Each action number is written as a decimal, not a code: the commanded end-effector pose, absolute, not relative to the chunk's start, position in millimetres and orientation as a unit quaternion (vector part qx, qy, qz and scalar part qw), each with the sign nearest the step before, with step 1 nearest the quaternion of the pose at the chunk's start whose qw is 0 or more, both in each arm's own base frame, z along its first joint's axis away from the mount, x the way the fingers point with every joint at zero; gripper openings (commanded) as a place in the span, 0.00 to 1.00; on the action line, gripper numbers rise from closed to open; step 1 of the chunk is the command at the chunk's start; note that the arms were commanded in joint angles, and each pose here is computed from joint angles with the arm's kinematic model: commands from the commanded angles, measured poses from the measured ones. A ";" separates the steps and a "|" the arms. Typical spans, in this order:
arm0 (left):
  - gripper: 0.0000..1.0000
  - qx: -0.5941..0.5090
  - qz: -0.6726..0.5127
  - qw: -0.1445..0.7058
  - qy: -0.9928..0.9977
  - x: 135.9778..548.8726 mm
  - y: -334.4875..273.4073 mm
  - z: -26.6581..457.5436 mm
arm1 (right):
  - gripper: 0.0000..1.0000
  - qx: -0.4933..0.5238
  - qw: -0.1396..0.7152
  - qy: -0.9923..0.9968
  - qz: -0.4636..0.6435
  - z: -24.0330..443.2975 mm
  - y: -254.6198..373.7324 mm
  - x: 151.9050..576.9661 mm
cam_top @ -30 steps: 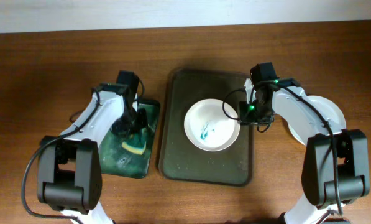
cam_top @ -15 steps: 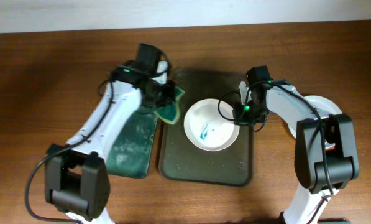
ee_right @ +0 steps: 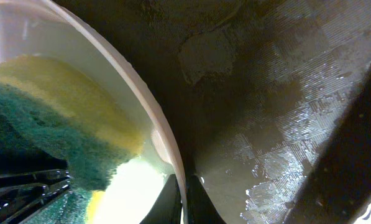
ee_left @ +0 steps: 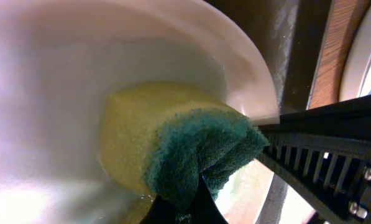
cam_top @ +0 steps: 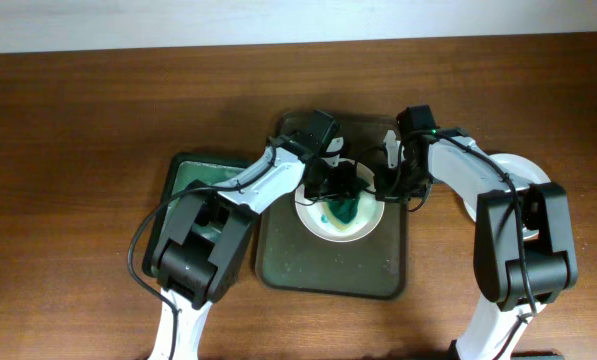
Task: Clean dirty plates on tray and stack at the side
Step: 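Scrub the held plate with the sponge in the left gripper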
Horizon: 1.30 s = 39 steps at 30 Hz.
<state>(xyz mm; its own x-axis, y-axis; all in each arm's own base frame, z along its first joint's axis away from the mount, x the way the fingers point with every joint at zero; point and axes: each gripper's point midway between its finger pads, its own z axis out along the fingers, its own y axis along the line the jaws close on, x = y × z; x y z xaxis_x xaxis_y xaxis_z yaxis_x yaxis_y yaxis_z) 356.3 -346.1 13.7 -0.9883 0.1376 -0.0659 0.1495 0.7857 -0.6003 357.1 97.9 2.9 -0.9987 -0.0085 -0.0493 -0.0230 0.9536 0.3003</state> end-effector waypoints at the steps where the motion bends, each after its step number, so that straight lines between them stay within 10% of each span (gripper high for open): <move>1: 0.00 0.061 -0.260 -0.019 0.964 342.0 -336.2 -21.6 | 0.04 -0.001 -0.002 0.990 0.139 -15.3 95.4 349.7; 13: 0.00 0.008 0.121 0.072 0.990 389.1 -187.2 -0.9 | 0.04 -0.001 -0.005 0.990 0.138 -15.3 95.0 348.6; 22: 0.00 0.042 -0.247 -0.052 0.967 348.9 -327.8 10.7 | 0.04 -0.001 -0.004 0.990 0.138 -15.3 95.2 348.7; 31: 0.00 0.086 -0.267 -0.064 0.958 322.6 -363.6 8.7 | 0.04 -0.001 -0.005 0.990 0.138 -15.3 95.2 348.6; 39: 0.00 0.028 -0.053 -0.045 0.997 348.8 -244.3 -11.6 | 0.04 -0.001 -0.004 0.990 0.138 -15.3 95.1 348.7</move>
